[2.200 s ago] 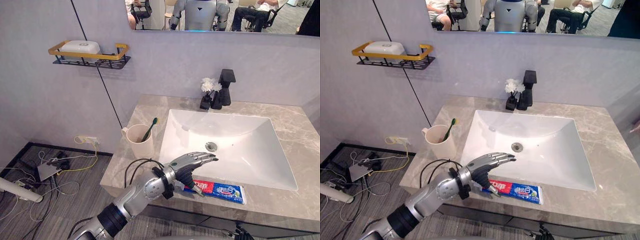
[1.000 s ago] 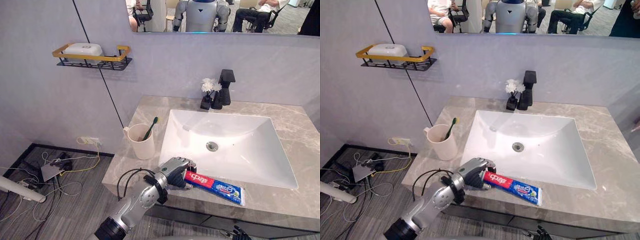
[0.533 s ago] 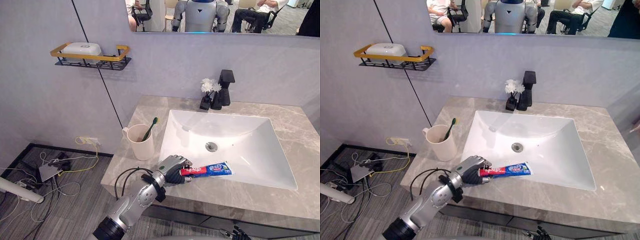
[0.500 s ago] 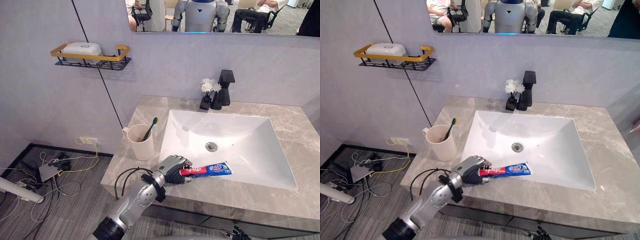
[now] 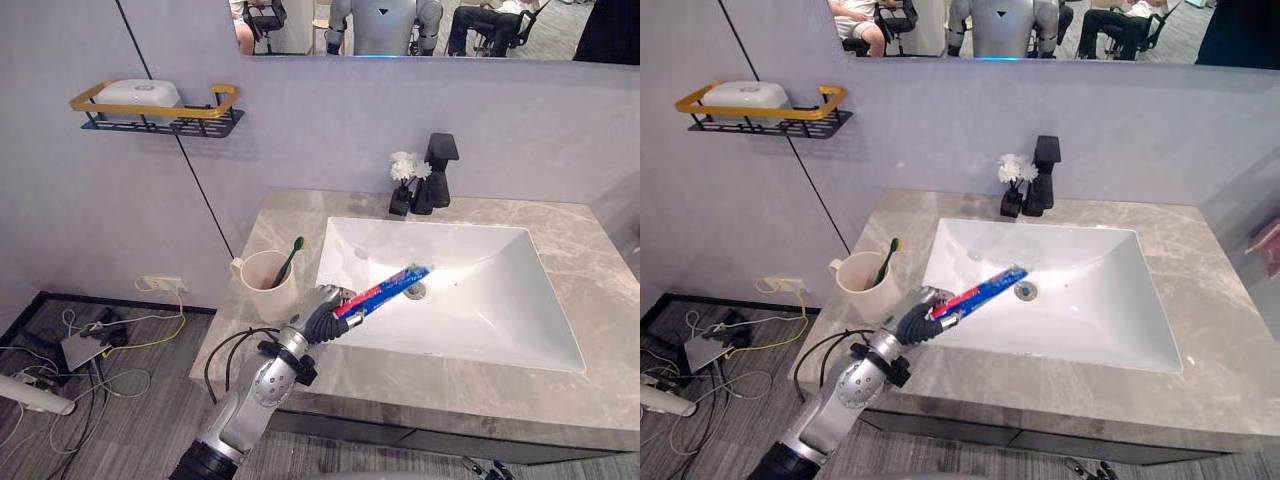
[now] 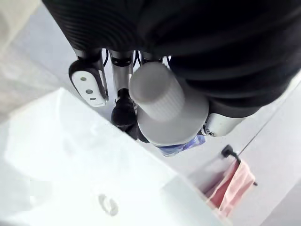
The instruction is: Organize washtable
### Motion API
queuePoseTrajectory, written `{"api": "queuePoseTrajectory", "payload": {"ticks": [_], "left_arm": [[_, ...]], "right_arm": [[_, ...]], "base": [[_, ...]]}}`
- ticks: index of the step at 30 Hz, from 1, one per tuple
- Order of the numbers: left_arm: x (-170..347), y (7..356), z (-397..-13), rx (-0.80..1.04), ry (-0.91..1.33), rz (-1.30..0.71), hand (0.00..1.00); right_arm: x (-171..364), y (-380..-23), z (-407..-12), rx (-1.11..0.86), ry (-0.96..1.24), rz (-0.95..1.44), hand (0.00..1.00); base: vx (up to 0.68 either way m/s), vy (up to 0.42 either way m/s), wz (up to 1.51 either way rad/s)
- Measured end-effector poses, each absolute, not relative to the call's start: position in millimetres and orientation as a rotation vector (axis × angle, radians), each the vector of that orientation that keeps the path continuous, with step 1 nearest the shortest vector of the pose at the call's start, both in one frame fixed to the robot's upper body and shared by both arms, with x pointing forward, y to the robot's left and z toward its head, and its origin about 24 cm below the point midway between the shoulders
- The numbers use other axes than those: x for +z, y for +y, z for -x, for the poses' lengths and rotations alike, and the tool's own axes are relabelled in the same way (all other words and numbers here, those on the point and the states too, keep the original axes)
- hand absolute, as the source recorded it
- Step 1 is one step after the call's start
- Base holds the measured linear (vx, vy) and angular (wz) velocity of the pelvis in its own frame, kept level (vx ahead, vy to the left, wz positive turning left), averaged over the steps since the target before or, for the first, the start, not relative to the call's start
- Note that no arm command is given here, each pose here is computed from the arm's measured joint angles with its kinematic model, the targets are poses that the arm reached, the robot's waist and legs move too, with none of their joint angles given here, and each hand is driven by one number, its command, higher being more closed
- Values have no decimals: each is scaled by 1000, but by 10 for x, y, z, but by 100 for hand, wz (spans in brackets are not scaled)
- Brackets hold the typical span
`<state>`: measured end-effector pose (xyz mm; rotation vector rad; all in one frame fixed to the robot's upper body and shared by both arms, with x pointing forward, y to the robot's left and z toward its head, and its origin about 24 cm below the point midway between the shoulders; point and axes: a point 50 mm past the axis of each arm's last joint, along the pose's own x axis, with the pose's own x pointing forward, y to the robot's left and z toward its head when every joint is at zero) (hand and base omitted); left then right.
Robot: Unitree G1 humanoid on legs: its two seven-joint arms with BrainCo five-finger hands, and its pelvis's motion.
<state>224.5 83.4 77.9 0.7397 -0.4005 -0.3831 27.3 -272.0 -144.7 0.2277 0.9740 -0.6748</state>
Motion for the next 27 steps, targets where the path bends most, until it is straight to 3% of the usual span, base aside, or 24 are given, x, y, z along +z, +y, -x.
{"api": "queuePoseTrajectory", "payload": {"ticks": [6,12,20,27], "left_arm": [[987,869,-2248,-277,-465,-629,100],[1092,1008,-2149,-175,-488,-537,100],[1158,1082,-2050,-123,-503,-460,100],[1184,1063,-1997,-160,-518,-429,100]], "right_arm": [[-1275,-2946,-194,-781,878,-196,0],[-863,-3269,-332,-858,635,-134,0],[141,-3626,-513,-949,130,-19,0],[1163,-3512,-812,-786,-312,212,0]], "base": [[6,-9,-19],[-9,-18,-18],[-3,-31,-14],[-17,-35,-18]]}}
